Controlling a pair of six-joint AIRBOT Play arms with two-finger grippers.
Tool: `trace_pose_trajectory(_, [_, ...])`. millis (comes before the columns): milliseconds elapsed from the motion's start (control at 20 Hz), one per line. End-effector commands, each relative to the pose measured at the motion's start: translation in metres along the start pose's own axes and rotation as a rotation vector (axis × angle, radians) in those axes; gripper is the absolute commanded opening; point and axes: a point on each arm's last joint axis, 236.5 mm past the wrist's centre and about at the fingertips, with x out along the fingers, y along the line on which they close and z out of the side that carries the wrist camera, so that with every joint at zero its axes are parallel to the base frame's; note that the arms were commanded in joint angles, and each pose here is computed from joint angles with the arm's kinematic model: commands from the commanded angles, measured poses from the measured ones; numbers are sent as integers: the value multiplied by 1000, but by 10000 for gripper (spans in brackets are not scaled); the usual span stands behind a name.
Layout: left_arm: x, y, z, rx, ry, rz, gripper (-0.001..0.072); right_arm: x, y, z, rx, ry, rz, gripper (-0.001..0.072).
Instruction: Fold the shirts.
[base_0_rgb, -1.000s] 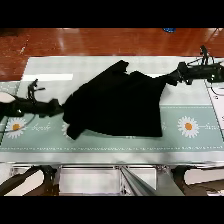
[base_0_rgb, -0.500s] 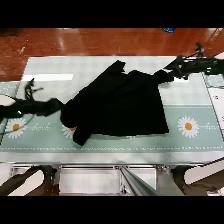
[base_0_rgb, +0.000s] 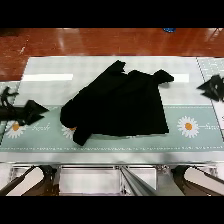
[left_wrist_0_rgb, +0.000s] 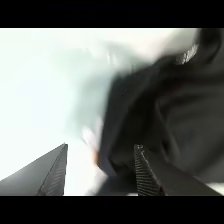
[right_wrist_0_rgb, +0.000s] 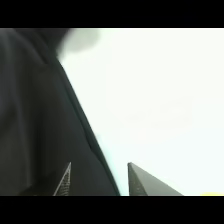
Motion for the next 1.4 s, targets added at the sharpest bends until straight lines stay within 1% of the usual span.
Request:
trace_pose_trajectory(0, [33,5,-60,-115,154,-57,508,19,-18,-64,55,-9,18,411])
trace_pose_trajectory(150, [56,7,-75,-131,158,-68,508,39,-20,-102,102,39,59,411])
trace_pose_trajectory(250, [67,7,-59,-138,72,-60,507,48,-26,-119,120,77,60,411])
trace_pose_trajectory(400, [75,-1,-29,-104,-60,-69,504,57,-32,-140,141,130,55,410])
trace_pose_trajectory(450, [80,-3,-27,-108,-68,-69,471,61,-37,-149,147,151,45,411])
trace_pose_trajectory(500, [86,-6,-29,-112,-58,-73,295,63,-41,-157,154,169,35,411])
trace_pose_trajectory(550, [92,-12,-32,-91,-46,-87,72,65,-43,-164,161,187,31,411])
trace_pose_trajectory(600, [97,-20,-34,-51,-39,-116,19,67,-43,-170,168,205,34,411])
trace_pose_trajectory(700, [101,-29,-35,-31,-33,-147,18,69,-43,-180,184,240,42,411])
trace_pose_trajectory(900, [101,-29,-35,-34,-32,-150,19,80,-38,-185,236,289,93,411])
trace_pose_trajectory(1050, [101,-29,-35,-35,-32,-150,19,102,-32,-197,218,359,102,411])
trace_pose_trajectory(1150, [101,-29,-35,-35,-33,-150,19,123,-23,-194,197,366,100,409])
trace_pose_trajectory(1200, [100,-30,-34,-34,-35,-152,19,131,-13,-188,180,371,114,371])
trace_pose_trajectory(1250, [98,-33,-30,-27,-42,-157,19,136,3,-181,127,375,145,245])
trace_pose_trajectory(1300, [94,-43,-23,-7,-50,-174,19,138,23,-169,56,367,179,79])
trace_pose_trajectory(1350, [85,-59,-11,29,-67,-201,18,137,44,-153,-11,344,208,31])
